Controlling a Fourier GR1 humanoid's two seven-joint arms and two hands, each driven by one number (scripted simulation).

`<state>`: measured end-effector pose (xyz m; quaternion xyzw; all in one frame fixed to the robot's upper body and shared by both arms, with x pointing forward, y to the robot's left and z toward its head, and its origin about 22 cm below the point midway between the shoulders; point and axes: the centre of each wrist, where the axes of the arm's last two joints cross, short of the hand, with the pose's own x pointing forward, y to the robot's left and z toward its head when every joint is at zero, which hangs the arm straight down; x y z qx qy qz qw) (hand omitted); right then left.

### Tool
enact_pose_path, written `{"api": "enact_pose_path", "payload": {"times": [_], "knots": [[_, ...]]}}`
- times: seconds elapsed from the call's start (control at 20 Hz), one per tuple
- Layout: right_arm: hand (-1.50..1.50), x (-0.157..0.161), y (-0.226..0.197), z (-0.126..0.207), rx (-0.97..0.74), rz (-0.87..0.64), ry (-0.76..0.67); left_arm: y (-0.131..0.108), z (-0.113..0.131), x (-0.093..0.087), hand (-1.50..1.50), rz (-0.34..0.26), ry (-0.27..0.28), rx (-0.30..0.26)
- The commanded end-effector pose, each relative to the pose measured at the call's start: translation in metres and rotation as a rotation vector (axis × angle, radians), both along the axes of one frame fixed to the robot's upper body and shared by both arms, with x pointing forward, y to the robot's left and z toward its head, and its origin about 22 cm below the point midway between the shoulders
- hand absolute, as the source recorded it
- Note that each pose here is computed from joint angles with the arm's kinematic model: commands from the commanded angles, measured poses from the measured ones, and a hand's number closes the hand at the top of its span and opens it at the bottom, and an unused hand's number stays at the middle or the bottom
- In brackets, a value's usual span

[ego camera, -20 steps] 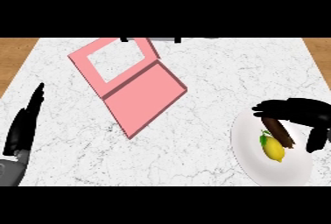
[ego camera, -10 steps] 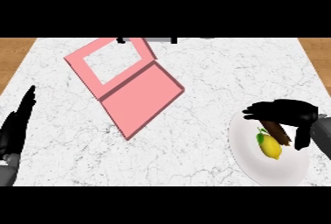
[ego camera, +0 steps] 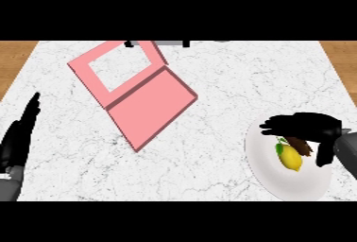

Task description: Pick the lemon from the plate and place it in the cardboard box

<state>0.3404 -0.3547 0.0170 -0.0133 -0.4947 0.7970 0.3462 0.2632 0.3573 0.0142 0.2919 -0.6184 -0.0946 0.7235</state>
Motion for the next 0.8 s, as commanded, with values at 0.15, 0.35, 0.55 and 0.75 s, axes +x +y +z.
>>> {"api": "enact_pose_path", "payload": {"times": [0.15,0.35,0.55,0.75], "knots": [[-1.50,-0.008,-0.002,0.006,0.070,0.088,0.077,0.001,0.011,0.011,0.00,0.000,0.010,-0.008],[-1.50,-0.024,-0.001,-0.001,0.019,0.081,0.090,-0.004,0.000,-0.010,0.00,0.010,-0.005,0.008],[-1.50,-0.022,-0.002,-0.006,-0.071,0.044,0.038,0.003,0.002,0.001,0.00,0.017,0.004,0.002],[-1.50,-0.020,0.034,-0.023,-0.105,0.022,0.041,0.007,0.006,-0.005,0.00,0.003,0.007,-0.001]]}}
